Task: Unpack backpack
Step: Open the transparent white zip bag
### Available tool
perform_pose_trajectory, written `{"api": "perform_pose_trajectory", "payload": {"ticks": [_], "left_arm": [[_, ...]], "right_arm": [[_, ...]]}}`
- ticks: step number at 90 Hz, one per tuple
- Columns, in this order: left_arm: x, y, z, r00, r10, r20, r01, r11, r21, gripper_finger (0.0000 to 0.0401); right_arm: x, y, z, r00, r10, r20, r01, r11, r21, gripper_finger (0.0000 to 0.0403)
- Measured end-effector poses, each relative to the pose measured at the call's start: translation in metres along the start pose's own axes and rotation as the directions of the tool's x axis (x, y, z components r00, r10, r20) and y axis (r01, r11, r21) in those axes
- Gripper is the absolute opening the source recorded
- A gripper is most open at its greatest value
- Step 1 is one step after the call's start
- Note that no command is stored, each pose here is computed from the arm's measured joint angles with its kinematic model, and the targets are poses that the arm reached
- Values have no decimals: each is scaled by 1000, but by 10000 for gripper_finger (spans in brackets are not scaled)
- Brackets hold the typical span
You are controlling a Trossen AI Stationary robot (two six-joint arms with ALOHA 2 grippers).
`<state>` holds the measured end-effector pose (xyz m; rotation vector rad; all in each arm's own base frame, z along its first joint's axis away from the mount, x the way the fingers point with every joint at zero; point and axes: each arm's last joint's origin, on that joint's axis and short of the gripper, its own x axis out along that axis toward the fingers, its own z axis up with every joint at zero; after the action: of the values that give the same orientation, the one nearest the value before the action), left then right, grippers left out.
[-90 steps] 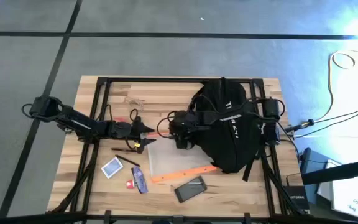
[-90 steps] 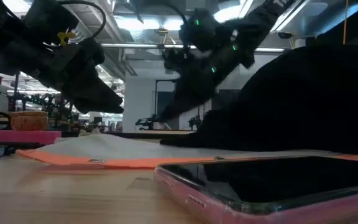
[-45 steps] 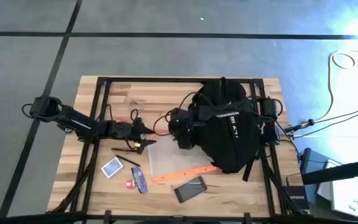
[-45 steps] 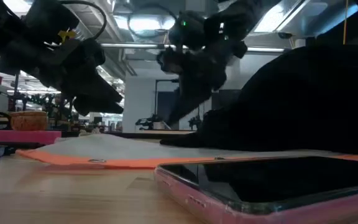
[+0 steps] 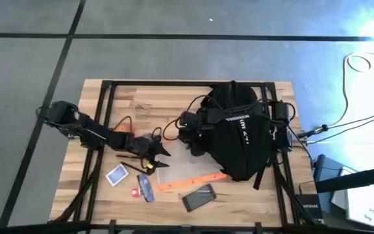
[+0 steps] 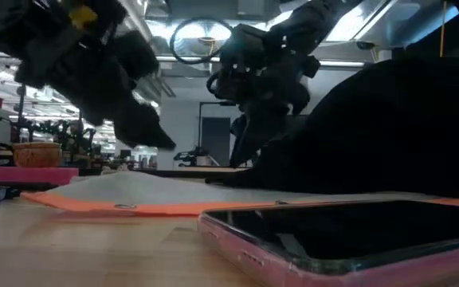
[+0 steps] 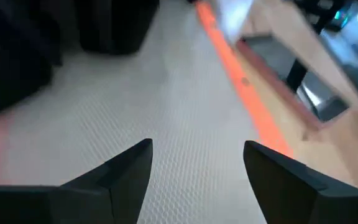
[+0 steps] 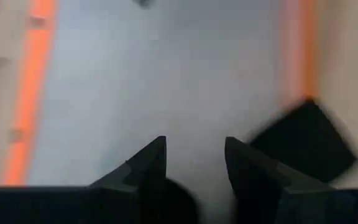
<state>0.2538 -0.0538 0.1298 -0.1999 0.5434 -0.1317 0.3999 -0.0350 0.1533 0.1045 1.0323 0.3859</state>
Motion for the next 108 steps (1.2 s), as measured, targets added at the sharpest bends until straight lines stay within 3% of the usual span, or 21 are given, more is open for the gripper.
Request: {"api": "perform_pose_trajectory", "payload": {"ticks": [7, 24, 37, 45, 66, 75, 80, 91, 108], "left_arm": [[13, 0, -4, 999, -7, -47, 7, 1000, 3, 239], [35, 2, -4, 997, 1, -79, -1, 1000, 7, 239], [42, 3, -10, 993, -29, -117, 28, 1000, -4, 239], [43, 3, -13, 991, -33, -128, 31, 999, -16, 239], [44, 3, -12, 993, -36, -117, 34, 999, -13, 239], [44, 3, -12, 993, -36, -116, 34, 999, -13, 239], [44, 3, -12, 993, -35, -116, 33, 999, -16, 239], [44, 3, -12, 993, -23, -112, 21, 1000, -23, 239], [44, 4, -12, 994, 5, -105, -6, 1000, -9, 239]], "right_arm": [[7, -1, -5, 999, 21, -36, -20, 1000, 18, 146], [15, -17, -13, 985, -144, -100, 147, 989, 28, 146], [8, -31, -16, 994, -84, -65, 88, 994, 58, 144], [1, -41, -15, 993, -100, -60, 105, 991, 82, 140], [-20, -78, -25, 940, -324, -111, 335, 937, 102, 128], [-35, -103, -34, 918, -384, -102, 397, 902, 170, 122], [-41, -112, -37, 933, -355, -65, 360, 906, 221, 119], [-40, -107, -33, 986, -162, 48, 143, 953, 265, 116], [-18, -76, -20, 993, -116, 34, 109, 982, 153, 115]]}}
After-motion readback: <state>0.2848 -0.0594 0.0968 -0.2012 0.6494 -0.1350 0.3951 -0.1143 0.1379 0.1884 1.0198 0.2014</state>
